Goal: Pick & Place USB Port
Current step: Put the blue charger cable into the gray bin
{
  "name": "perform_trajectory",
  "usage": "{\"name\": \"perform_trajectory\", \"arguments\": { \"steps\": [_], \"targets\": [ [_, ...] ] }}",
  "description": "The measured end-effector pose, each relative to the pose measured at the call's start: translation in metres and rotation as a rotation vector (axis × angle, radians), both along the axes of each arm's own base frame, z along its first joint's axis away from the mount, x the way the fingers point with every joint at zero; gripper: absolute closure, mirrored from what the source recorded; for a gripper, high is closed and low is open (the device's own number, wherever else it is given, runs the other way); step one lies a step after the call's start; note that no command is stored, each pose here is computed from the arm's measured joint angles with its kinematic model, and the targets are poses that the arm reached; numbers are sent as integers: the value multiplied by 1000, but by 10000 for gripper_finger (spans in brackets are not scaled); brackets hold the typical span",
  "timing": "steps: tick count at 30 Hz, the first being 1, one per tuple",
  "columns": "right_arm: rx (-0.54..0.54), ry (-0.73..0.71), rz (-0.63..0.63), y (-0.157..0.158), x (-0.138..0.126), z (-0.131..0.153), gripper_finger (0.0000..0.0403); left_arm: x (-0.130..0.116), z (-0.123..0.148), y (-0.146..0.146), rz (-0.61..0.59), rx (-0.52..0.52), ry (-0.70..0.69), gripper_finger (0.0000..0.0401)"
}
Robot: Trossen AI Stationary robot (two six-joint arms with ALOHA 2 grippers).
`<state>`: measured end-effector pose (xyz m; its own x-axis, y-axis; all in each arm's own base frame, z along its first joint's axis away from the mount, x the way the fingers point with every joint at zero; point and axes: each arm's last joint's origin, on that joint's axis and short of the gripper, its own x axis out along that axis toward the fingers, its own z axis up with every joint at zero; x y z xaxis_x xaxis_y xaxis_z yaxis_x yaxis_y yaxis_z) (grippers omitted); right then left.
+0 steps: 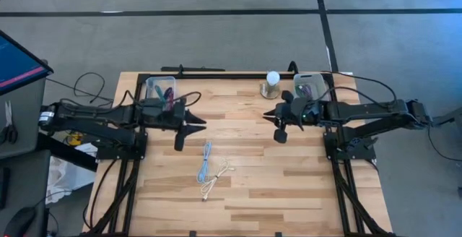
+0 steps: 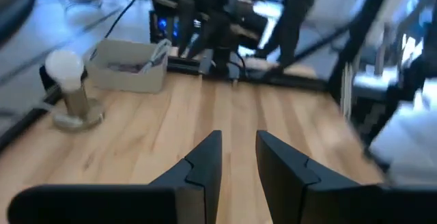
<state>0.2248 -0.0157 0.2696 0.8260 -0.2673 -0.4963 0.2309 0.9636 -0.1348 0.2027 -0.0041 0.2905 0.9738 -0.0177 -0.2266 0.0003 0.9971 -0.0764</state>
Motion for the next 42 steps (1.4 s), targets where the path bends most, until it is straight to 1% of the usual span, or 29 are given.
{"name": "perform_trajectory", "arguments": {
  "steps": [1, 3, 5, 7, 10, 12, 16, 20, 24, 26, 28, 30, 31, 33, 34, 36, 38, 40, 42],
  "targets": [
    [0, 1, 0, 0, 0, 0, 356, 1, 0, 0, 24, -47, -7, 311],
    [-2, 12, -4, 0, 0, -1, 356, 2, 0, 2, 108, -118, -12, 311],
    [-7, 16, -13, 0, 0, -2, 356, 1, -5, 4, 197, -146, 38, 311],
    [-17, 34, -30, -1, -1, -3, 356, -2, -11, 6, 262, -151, 93, 311],
    [-19, 58, -36, -1, -3, -5, 356, -3, -16, 7, 319, -201, 131, 311],
    [-19, 79, -35, -1, -4, -6, 356, -3, -16, 7, 334, -247, 124, 311],
    [-25, 115, -53, -2, -6, -9, 356, -3, -16, 4, 320, -285, 126, 311],
    [-24, 117, -62, -2, -6, -9, 356, 5, -25, 1, 329, -327, 170, 311],
    [-33, 118, -77, -2, -7, -9, 356, 20, -49, -4, 362, -395, 306, 311],
    [-35, 118, -79, -3, -7, -9, 356, 26, -59, -5, 337, -432, 376, 311],
    [-35, 119, -80, -3, -7, -9, 356, 32, -59, -4, 316, -492, 465, 311],
    [-35, 123, -80, -3, -7, -10, 356, 36, -52, -3, 301, -538, 581, 317],
    [-35, 127, -79, -3, -7, -10, 356, 38, -50, -3, 309, -547, 642, 322],
    [-35, 128, -79, -3, -7, -10, 356, 41, -46, -3, 324, -509, 731, 336],
    [-35, 128, -80, -3, -7, -10, 356, 44, -42, -3, 317, -476, 739, 345],
    [-35, 128, -80, -3, -7, -10, 356, 53, -31, -4, 284, -404, 701, 363],
    [-35, 131, -80, -3, -7, -10, 356, 59, -25, -6, 286, -366, 679, 381],
    [-35, 132, -80, -3, -7, -10, 356, 63, -24, -6, 306, -383, 684, 394],
    [-29, 133, -84, -3, -8, -11, 356, 65, -29, -6, 352, -429, 712, 395]
  ]
}}
